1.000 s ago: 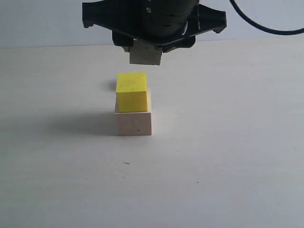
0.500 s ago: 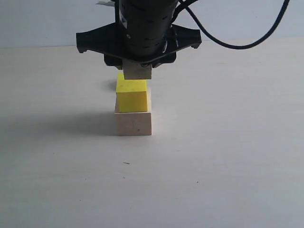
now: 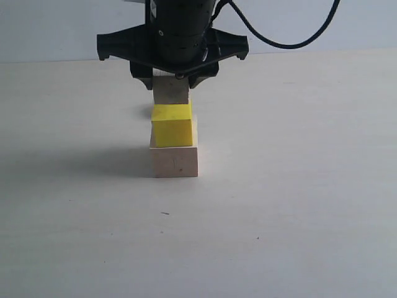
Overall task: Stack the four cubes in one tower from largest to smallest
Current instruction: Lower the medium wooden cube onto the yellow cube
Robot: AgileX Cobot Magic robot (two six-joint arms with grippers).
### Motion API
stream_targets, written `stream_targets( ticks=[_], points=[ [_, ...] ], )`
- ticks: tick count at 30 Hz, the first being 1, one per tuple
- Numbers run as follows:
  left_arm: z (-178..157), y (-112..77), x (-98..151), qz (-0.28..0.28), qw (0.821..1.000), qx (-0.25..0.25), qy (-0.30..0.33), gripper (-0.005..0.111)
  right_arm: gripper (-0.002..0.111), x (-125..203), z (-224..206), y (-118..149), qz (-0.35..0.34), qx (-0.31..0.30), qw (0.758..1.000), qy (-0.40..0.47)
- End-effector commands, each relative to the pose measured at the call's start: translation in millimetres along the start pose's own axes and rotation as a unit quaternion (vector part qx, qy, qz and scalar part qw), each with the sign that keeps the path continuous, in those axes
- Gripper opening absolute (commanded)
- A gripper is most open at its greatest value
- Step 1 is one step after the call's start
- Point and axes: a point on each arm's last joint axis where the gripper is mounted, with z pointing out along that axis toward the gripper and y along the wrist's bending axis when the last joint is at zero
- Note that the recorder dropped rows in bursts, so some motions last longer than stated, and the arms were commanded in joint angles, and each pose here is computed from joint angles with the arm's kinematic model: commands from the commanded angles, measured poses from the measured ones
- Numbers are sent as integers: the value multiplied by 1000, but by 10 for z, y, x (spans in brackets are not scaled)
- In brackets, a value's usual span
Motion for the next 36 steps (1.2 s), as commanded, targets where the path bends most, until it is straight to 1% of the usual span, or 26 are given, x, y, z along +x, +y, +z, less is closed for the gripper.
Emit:
stream_targets(
  ticks=[1,36],
  points=[
    [-1,-10,-2,-1,1000,5,-8,0,0,3,90,17,-8,1,1000,15],
    [-1,-7,-2,0,1000,3,-8,0,0,-28,124,25,-23,2,1000,-1]
  ],
)
